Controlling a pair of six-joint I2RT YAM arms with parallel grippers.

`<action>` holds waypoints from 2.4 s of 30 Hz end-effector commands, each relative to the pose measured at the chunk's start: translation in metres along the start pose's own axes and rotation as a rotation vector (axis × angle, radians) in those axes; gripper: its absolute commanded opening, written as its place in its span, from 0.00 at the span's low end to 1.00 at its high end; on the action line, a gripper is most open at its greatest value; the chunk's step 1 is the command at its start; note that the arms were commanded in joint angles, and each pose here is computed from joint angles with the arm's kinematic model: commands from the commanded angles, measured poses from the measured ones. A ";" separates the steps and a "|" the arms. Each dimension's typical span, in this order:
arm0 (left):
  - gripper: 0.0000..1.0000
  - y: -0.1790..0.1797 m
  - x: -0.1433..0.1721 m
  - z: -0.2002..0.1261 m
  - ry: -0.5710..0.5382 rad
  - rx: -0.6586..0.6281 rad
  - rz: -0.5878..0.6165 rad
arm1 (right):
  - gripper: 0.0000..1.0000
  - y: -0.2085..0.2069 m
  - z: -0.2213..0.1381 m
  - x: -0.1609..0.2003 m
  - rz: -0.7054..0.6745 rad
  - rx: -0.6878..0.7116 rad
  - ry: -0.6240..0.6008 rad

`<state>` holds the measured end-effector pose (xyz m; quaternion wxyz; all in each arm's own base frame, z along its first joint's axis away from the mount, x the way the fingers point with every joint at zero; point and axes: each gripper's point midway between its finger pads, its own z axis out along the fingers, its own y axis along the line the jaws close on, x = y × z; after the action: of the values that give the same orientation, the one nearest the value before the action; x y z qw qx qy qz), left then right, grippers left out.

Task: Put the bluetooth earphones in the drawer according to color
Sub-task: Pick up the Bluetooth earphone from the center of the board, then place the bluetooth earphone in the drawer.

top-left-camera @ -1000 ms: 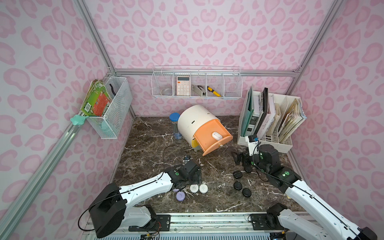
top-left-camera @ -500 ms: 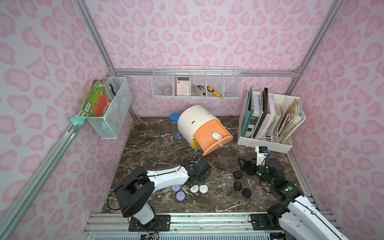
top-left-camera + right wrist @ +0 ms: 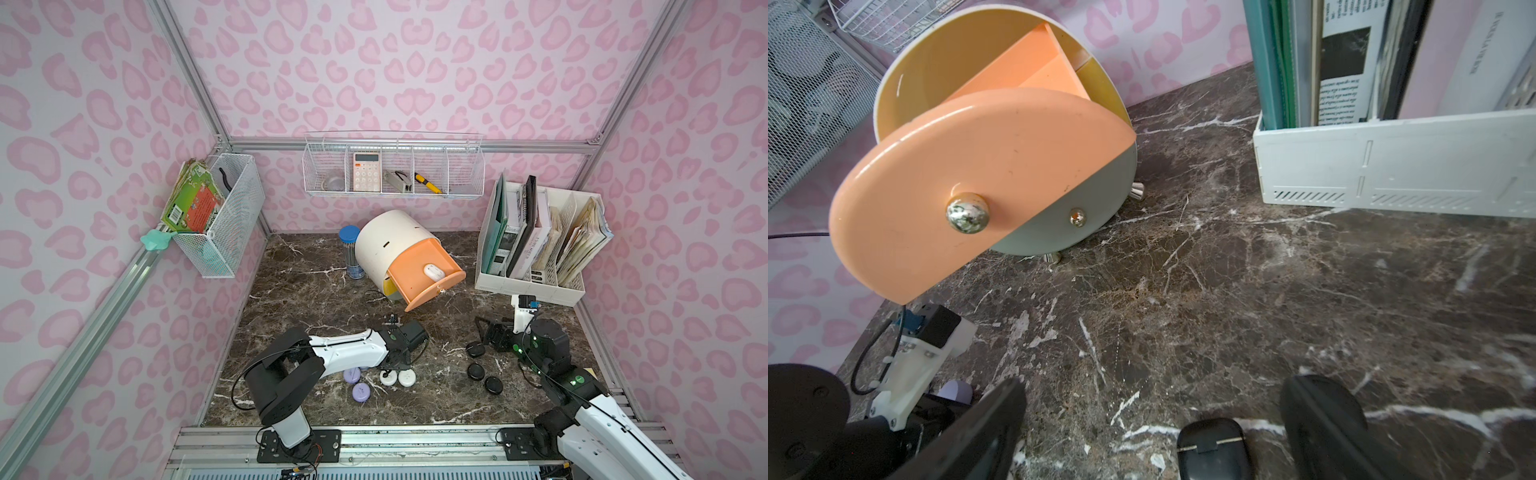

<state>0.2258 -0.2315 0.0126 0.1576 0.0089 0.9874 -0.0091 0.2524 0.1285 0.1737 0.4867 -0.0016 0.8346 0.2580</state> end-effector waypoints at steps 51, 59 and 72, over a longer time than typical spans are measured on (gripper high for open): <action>0.60 -0.056 -0.200 -0.180 -0.423 0.188 0.199 | 0.98 0.092 0.021 0.112 -0.199 -0.271 0.282; 0.90 -0.047 -0.193 -0.198 -0.446 0.222 0.166 | 0.98 0.093 0.022 0.120 -0.252 -0.253 0.302; 0.99 0.022 -0.143 -0.209 -0.586 0.236 0.044 | 0.95 0.120 0.012 0.147 -0.415 -0.320 0.358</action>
<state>0.2966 -0.2177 0.2528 0.4034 0.0674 0.9047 -0.1192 0.1568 0.2698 0.1007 0.3621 -0.2749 0.8427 0.2883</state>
